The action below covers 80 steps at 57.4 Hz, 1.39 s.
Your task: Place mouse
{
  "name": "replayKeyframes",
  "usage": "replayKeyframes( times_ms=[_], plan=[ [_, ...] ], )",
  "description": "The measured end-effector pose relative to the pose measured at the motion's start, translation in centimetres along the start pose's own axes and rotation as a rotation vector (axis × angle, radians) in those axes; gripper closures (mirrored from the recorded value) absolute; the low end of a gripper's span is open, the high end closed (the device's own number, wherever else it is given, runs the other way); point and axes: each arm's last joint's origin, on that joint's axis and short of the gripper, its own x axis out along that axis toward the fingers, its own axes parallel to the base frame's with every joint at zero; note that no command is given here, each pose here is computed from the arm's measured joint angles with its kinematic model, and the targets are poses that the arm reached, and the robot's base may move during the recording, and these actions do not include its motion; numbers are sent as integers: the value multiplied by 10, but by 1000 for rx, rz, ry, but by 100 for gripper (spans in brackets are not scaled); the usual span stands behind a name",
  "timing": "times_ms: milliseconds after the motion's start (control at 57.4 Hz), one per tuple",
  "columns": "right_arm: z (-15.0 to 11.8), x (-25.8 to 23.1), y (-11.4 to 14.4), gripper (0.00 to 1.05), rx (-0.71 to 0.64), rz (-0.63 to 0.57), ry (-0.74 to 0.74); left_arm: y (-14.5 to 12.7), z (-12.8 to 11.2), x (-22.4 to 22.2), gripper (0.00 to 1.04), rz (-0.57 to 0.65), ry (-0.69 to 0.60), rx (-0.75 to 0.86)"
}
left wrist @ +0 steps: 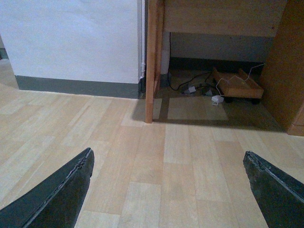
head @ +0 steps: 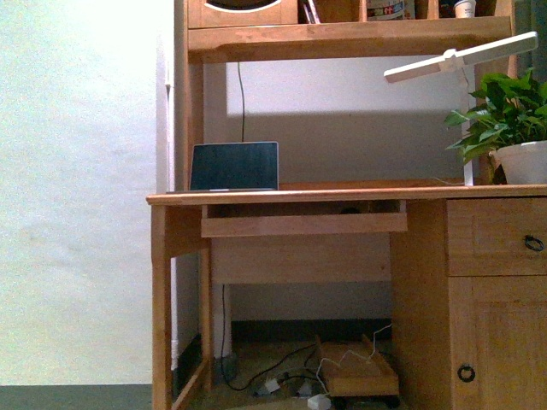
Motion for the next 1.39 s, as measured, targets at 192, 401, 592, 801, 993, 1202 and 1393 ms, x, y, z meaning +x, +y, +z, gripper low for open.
replayKeyframes(
  times_ms=[192,401,592,801,993,1202,1393],
  plan=[
    [0,0,0,7,0,0,0,0,0,0,8,0,0,0],
    [0,0,0,7,0,0,0,0,0,0,8,0,0,0],
    [0,0,0,7,0,0,0,0,0,0,8,0,0,0],
    [0,0,0,7,0,0,0,0,0,0,8,0,0,0],
    [0,0,0,7,0,0,0,0,0,0,8,0,0,0],
    [0,0,0,7,0,0,0,0,0,0,8,0,0,0],
    [0,0,0,7,0,0,0,0,0,0,8,0,0,0]
  ],
)
